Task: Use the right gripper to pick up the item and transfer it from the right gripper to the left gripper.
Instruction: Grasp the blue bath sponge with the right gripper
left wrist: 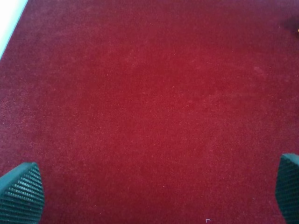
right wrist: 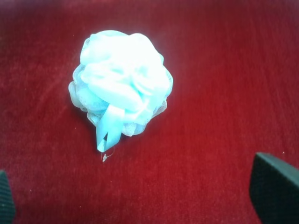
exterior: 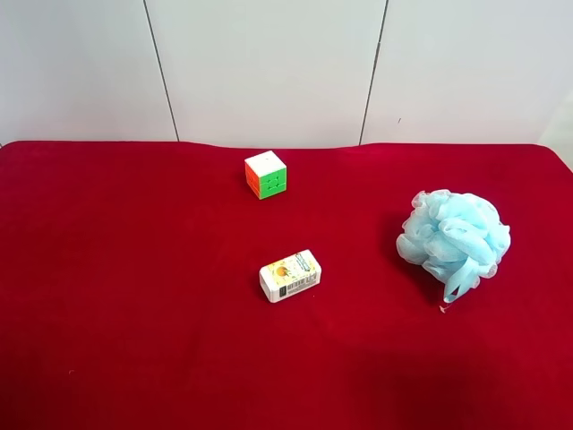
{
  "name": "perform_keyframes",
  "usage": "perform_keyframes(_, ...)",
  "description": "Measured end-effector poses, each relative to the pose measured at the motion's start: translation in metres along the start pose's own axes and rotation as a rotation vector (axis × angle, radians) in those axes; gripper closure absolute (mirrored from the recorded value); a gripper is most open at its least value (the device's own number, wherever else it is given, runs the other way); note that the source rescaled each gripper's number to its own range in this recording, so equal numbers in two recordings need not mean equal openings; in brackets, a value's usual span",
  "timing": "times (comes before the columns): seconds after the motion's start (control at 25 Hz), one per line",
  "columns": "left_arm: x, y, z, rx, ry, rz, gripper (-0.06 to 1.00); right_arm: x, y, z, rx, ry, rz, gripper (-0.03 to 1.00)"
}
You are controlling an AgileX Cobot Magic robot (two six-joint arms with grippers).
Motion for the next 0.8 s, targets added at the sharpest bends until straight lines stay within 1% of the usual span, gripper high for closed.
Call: perform_keyframes(0.8,0.0,0.0,0.0,0.0,0.0,0.0,-0.06,0.0,0.0002,0.0,-0.001,0.0,0.0,-0.03)
Point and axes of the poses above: a point on each arm's last joint axis where the gripper is mounted, z pointing out along that axis toward the gripper, x along the wrist's bending axis when the last joint is at zero, y = z × x, the point moved 3 cm from there along z, pointing out along that axis toward the gripper, and after that the axes turned 4 degrees about z, right-handed, at the moved point
